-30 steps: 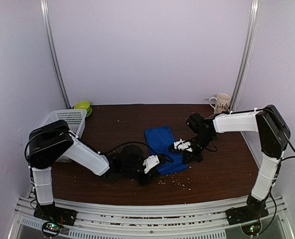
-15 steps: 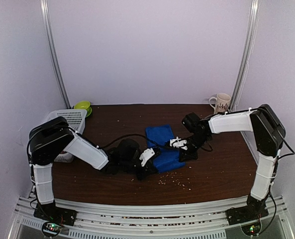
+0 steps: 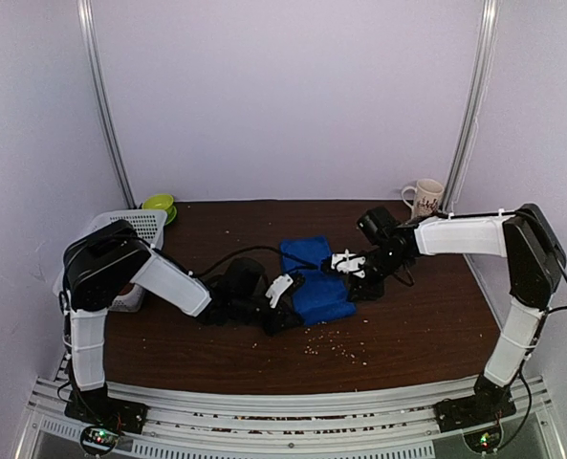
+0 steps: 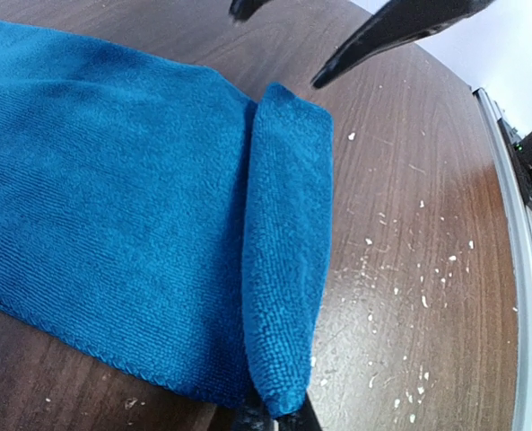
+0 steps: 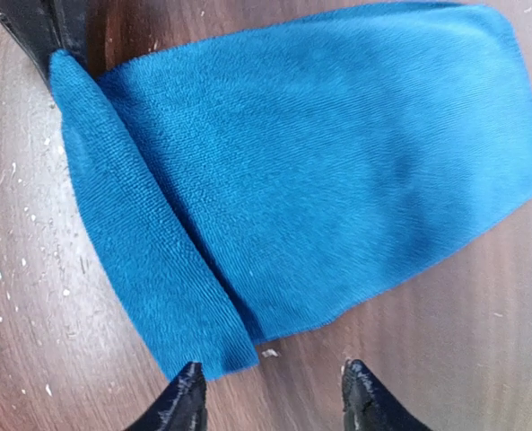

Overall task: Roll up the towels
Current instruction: Roll the towel at the center of the board.

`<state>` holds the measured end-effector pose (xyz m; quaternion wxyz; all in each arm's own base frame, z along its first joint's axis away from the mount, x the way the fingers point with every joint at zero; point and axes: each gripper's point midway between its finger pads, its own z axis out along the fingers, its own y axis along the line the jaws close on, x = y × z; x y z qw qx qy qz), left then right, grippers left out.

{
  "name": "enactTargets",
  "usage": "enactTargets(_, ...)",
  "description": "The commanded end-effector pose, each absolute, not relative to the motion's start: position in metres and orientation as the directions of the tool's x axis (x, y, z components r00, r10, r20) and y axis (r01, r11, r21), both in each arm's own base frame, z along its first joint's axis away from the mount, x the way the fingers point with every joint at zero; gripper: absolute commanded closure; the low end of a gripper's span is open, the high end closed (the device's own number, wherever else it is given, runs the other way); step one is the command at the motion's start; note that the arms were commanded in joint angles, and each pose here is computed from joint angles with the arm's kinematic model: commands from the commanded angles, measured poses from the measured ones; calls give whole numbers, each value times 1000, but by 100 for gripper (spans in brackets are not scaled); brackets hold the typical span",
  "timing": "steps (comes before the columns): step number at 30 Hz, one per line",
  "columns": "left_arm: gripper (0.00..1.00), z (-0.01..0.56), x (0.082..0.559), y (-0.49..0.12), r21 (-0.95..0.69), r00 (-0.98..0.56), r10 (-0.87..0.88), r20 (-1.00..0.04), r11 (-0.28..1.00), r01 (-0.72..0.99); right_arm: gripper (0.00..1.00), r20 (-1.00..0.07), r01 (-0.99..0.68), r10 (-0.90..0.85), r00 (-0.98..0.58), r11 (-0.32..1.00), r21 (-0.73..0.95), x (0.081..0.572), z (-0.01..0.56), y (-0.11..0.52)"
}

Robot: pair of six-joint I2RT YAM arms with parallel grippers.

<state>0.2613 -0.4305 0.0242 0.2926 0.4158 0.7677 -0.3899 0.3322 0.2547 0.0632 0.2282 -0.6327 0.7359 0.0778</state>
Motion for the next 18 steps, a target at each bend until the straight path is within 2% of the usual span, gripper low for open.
enactTargets(1, 100, 4, 262, -422, -425, -568, 427, -704, 387, 818, 45, -453, -942, -891, -5, 157, -297, 334, 85, 249)
enactTargets(6, 100, 3, 261, -418, -487, -615, 392, -684, 381, 786, 41, -461, -890, -869, 180, 56, -452, 319, 99, 244)
enactTargets(9, 100, 5, 261, -418, -530, -642, 369, -672, 365, 765, 34, -429, -826, -838, 339, -46, -562, 294, 92, 238)
enactTargets(12, 100, 4, 262, -419, -557, -660, 360, -659, 356, 750, 29, -419, -760, -789, 449, -90, -643, 279, 97, 242)
enactTargets(18, 100, 3, 261, -420, -598, -689, 355, -632, 341, 725, 30, -375, -712, -794, 478, -100, -695, 274, 86, 255)
